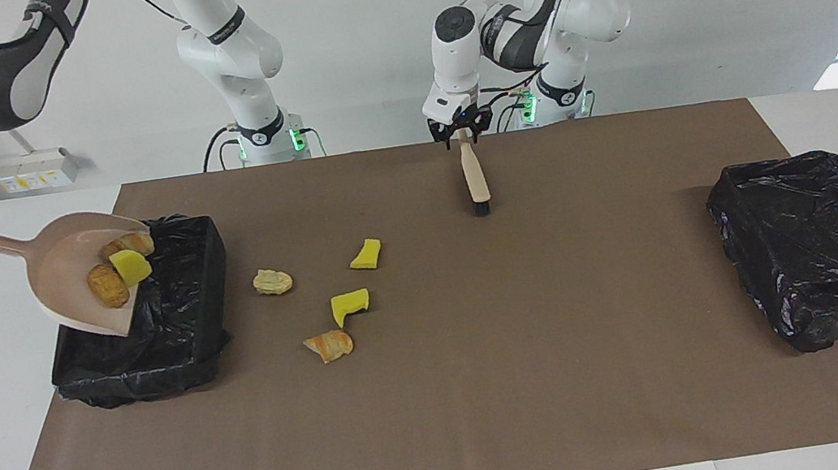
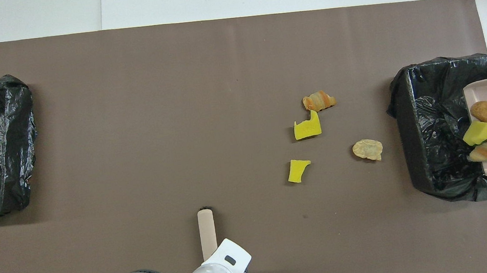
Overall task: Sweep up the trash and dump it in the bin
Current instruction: 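Tip the dustpan over the bin with the right gripper, then bring the dustpan back and set it on the table with the right gripper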
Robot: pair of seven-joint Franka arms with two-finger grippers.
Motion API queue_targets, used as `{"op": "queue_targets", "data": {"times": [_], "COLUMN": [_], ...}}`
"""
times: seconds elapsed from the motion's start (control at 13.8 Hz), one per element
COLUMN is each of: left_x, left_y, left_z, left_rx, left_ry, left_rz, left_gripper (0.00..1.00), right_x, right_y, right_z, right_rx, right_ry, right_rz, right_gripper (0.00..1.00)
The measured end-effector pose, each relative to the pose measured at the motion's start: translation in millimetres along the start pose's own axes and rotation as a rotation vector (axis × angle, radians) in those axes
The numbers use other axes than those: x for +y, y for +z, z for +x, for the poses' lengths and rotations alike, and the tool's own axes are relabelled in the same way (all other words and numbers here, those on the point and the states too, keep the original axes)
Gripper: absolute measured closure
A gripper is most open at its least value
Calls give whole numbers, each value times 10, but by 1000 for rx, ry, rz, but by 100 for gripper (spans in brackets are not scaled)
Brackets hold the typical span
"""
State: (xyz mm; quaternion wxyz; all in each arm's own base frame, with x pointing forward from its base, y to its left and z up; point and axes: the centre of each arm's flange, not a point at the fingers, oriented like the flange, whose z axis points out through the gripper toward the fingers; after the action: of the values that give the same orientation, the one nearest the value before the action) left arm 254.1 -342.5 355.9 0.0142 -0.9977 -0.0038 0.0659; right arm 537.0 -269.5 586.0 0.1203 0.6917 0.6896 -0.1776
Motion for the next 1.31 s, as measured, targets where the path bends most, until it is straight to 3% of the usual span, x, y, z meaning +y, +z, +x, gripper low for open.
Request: {"op": "queue_targets", "data": {"times": [0.15,0.51,0.65,0.87,1.09,1.31], "left_x": [-75,-863,-1264,-1764,-2247,-2477], "left_y": [-288,-1465,-1979,-2635,-3093,-3243], "left_z": [365,1370,1614,1766,1825,1881], "left_rx": [18,99,134,178,207,225], "left_ry": [17,125,163,172,141,128], "left_rz": [-32,-44,-41,-40,-42,-43], "left_gripper": [1,0,0,0,0,0], "right_x": [-20,-26,-91,-139,-185,-158], "right_y": [-87,-356,-493,-690,-819,-909], "right_z": [61,324,371,511,761,1368], "right_rx": [-60,-103,-103,-37,96,163], "right_ry": [-31,-75,-61,5,112,215], "right_rz": [38,63,61,15,-20,-14], "right_gripper": [67,67,67,67,67,67]}}
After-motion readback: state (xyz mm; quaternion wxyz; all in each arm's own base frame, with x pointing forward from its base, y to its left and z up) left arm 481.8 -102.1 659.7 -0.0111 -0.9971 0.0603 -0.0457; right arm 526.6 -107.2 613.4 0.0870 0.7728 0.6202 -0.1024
